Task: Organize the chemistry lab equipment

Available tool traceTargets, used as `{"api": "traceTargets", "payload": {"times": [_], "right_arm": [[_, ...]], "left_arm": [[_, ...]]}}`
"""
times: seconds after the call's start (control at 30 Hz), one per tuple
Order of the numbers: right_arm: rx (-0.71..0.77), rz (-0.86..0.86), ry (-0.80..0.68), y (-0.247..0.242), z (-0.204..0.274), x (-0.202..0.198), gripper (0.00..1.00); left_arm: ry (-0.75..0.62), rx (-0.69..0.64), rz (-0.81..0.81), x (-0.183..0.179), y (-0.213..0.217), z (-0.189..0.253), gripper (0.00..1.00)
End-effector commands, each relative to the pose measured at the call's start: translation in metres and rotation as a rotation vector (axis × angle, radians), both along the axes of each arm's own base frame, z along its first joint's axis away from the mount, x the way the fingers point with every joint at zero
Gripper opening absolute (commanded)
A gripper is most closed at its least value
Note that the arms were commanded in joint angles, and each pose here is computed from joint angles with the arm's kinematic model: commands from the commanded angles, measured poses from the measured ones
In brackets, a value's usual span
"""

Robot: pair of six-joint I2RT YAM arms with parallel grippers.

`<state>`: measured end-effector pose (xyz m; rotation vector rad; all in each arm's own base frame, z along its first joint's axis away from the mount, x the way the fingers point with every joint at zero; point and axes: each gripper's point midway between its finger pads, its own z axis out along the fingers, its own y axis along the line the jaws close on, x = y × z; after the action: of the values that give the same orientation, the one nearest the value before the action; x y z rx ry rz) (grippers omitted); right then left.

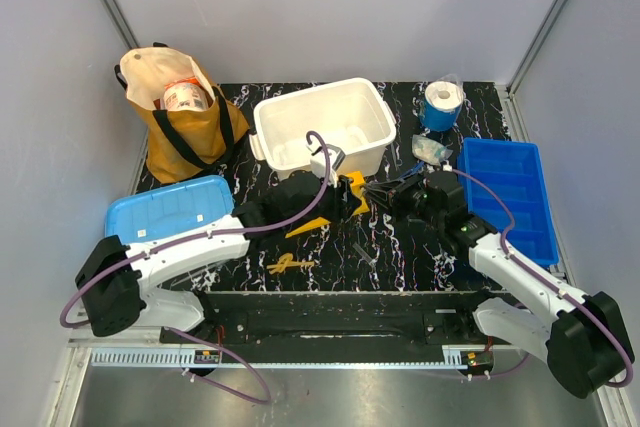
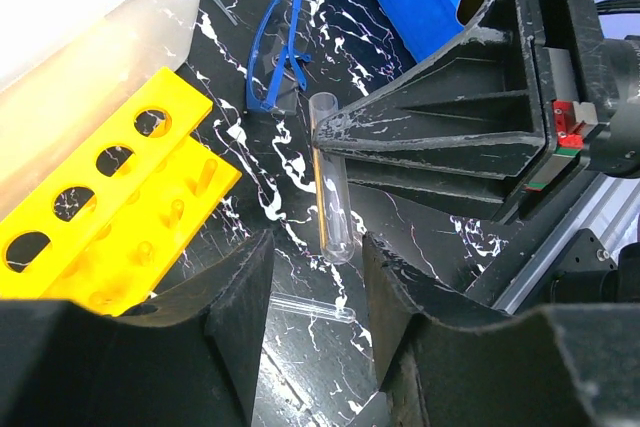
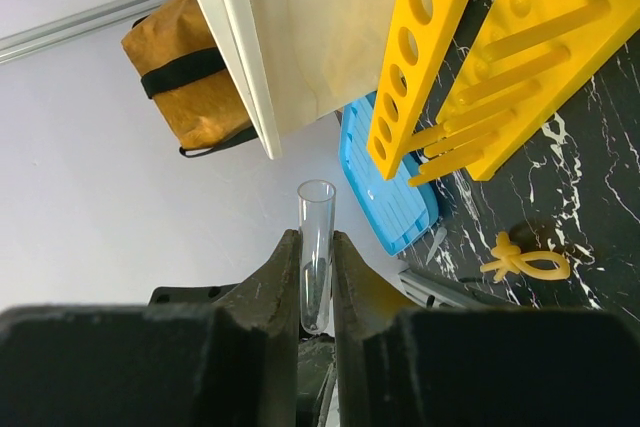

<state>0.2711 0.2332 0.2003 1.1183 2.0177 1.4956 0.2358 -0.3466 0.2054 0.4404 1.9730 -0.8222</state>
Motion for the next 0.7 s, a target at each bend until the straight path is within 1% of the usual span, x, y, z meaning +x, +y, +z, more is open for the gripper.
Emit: {"api": "traceTargets", "payload": {"times": [0.0,0.2,0.27,0.4,0.67], "right_arm": [[0.049,0.008,-0.047,0.002,0.017,-0.001,0.16],[0.048,0.012,-0.045,0.001,0.015,-0.002,0.16],[0.048,0.011,-0.039,0.002,0.013,-0.002,0.16],[0.054,0.011,-0.040,0.002,0.012,-0.002,0.16],[0.059,0.008,-0.045,0.001,0.014,-0.003,0.16]], "left_arm": [[-0.060,-0.105,0.012,0.010,-0.015,0.038,0.44],[-0.054,-0.114,0.010,0.010,-0.018,0.040,0.41],[-0.042,-0.111,0.014,0.010,-0.018,0.035,0.38],[-0.021,-0.110,0.004,0.009,-0.021,0.029,0.36],[-0.010,-0.113,0.006,0.008,-0.023,0.027,0.40]]}}
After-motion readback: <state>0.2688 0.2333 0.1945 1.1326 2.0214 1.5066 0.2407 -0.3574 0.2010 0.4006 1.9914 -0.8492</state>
